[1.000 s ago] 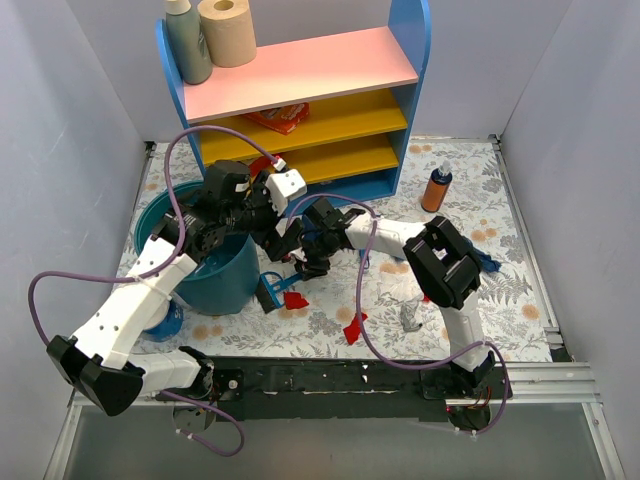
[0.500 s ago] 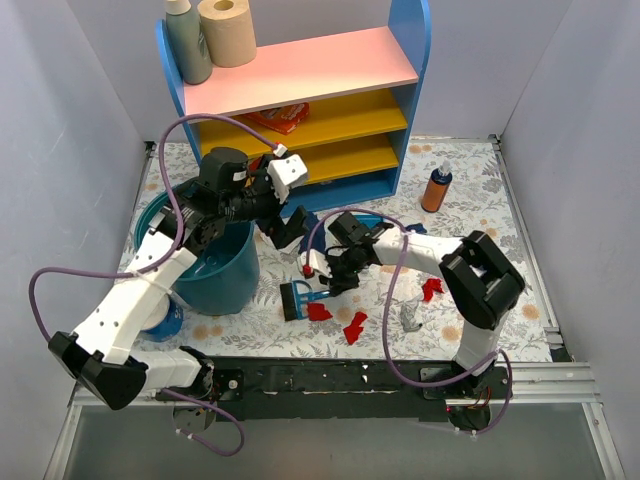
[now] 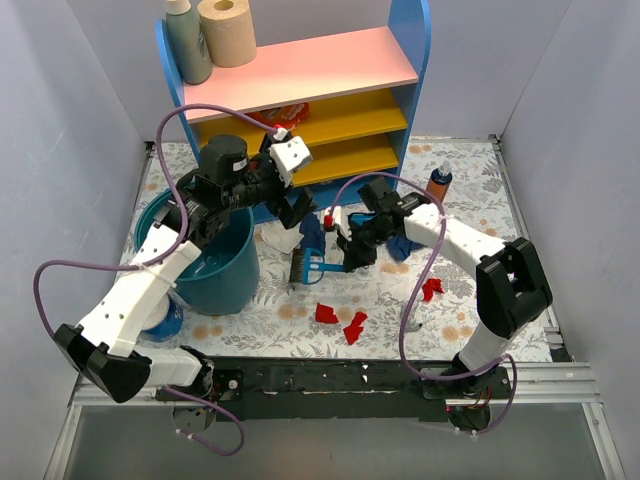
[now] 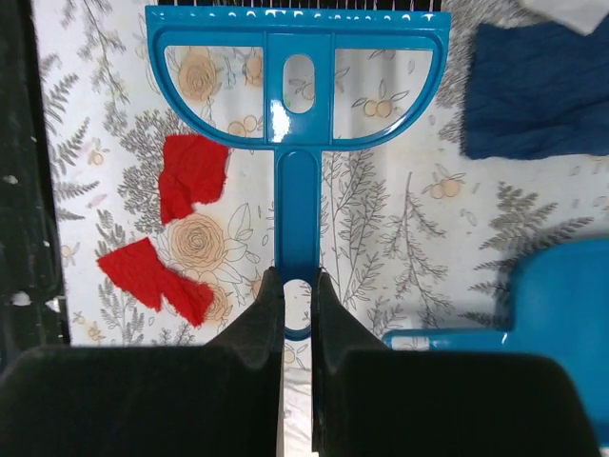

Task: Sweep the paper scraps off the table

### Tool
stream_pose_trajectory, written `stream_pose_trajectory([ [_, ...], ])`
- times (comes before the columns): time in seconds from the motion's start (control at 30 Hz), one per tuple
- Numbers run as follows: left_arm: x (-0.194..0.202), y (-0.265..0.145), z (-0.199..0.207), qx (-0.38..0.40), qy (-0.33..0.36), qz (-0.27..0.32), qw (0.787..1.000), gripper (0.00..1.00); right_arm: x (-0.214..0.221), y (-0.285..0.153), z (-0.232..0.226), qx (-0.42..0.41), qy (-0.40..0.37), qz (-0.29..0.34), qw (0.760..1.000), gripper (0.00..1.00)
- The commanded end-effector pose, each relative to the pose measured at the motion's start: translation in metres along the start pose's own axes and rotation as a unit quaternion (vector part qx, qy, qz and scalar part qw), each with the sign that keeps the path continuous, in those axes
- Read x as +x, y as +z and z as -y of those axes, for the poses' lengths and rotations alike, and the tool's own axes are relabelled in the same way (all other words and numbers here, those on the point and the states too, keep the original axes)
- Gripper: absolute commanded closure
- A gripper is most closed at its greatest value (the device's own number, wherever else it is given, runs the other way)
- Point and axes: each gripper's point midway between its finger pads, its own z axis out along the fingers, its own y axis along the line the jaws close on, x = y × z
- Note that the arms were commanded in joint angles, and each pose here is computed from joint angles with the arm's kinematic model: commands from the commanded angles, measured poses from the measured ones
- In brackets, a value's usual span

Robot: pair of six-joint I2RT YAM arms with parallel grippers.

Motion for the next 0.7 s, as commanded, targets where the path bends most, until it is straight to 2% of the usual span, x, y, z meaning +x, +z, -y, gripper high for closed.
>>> stream_pose_trajectory([
  [0.0,-0.013,-0.021,0.015,0.022,0.054,0.03,0.998,0.02,-0.034,-0.034,-0.007,-0.041,0.052,0.051,0.996,0.99],
  [0.17,0.015,-0.02,0.045,0.089,0.093,0.014,0.992,0.06,-0.056,-0.073,0.0,-0.06,0.128,0.106,0.984,0.99],
  [0.3,0.033,0.003,0.049,0.127,0.17,-0.01,0.977,0.13,-0.071,-0.094,-0.001,-0.065,0.166,0.134,0.975,0.99],
  [0.5,0.06,0.026,0.047,0.165,0.247,-0.05,0.954,0.18,-0.085,-0.114,0.002,-0.057,0.183,0.169,0.967,0.99],
  [0.67,0.071,0.035,0.044,0.168,0.318,-0.05,0.932,0.18,-0.088,-0.114,-0.001,-0.066,0.195,0.179,0.962,0.99],
])
